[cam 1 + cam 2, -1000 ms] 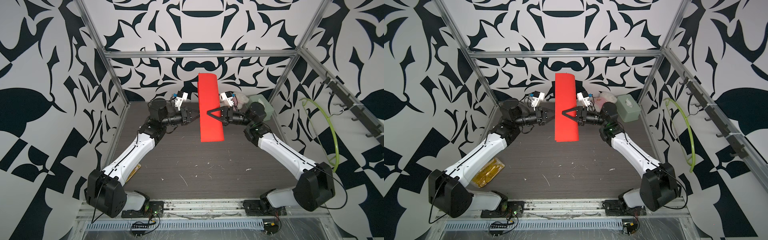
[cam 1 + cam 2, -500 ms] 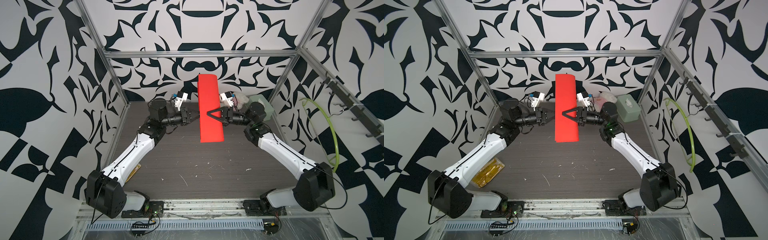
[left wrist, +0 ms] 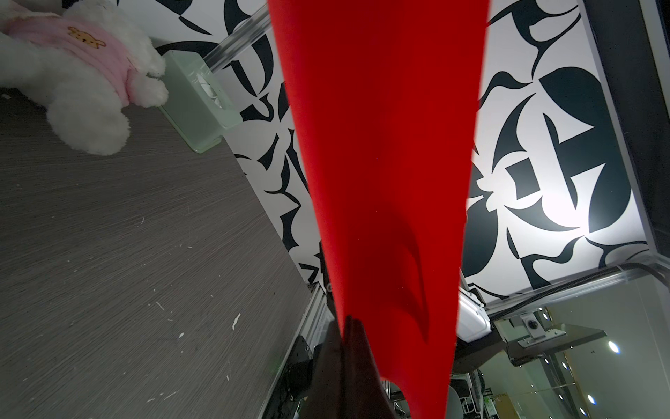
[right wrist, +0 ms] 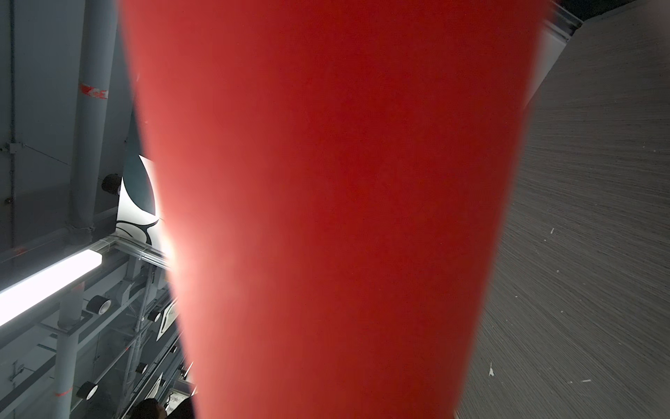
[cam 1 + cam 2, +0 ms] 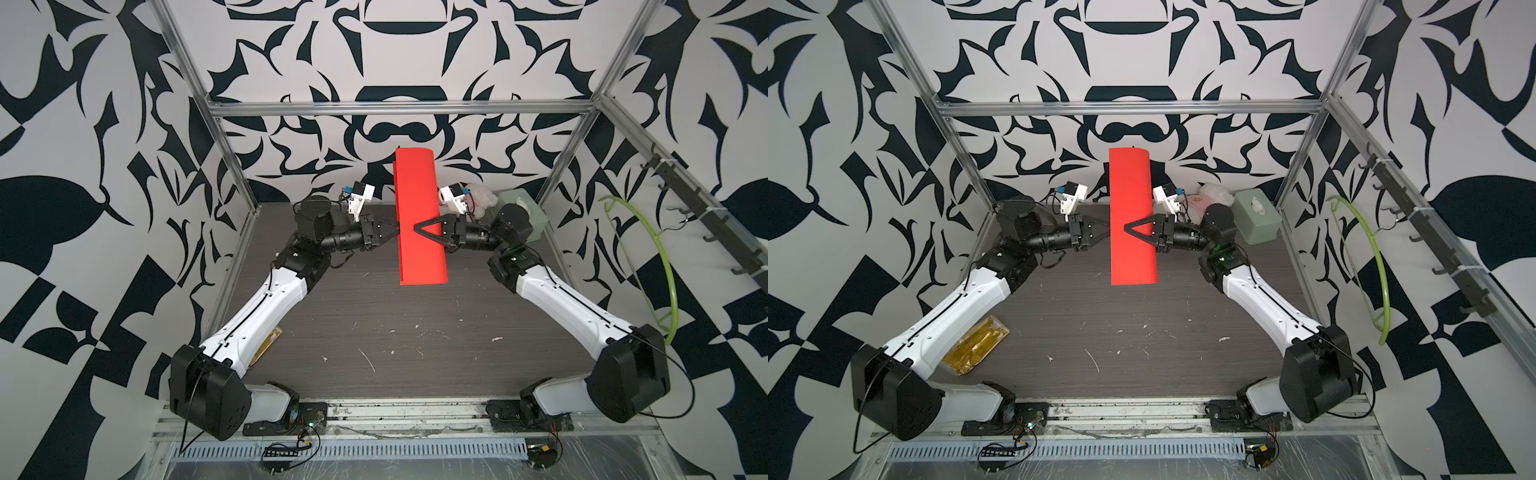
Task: Fold the rectangular paper in half along the long edge
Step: Fold the paper.
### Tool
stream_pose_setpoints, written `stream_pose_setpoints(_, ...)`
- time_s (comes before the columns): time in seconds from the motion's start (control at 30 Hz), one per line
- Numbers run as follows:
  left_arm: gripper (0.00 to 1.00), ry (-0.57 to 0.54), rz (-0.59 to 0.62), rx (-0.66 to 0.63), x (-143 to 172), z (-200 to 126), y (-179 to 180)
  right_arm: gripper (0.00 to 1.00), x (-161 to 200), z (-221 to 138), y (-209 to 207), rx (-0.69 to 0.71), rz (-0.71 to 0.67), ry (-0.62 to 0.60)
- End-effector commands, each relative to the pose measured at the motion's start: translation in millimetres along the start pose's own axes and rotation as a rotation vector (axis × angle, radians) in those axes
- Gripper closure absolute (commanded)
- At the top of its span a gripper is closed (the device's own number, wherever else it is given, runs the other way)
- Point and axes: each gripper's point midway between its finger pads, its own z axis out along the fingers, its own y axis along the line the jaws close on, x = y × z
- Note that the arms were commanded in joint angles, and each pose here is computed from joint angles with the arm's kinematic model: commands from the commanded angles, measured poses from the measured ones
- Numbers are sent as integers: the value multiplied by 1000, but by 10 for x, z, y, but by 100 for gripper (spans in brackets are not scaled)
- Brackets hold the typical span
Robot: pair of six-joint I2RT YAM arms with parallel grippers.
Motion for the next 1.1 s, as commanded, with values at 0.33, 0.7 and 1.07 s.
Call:
stream_pose_setpoints(0.33,100,-17,74,30,-64,-92,-282,58,13,-49,327,-51,-125,12)
stream_pose_setpoints(0.7,74,-39,98,33,-131,-140,-359,62,29,-58,373,-58,-139,20)
stream_pose_setpoints(1.07,69,-45,102,33,-154,-153,-362,63,55,-61,363,-48,-140,33)
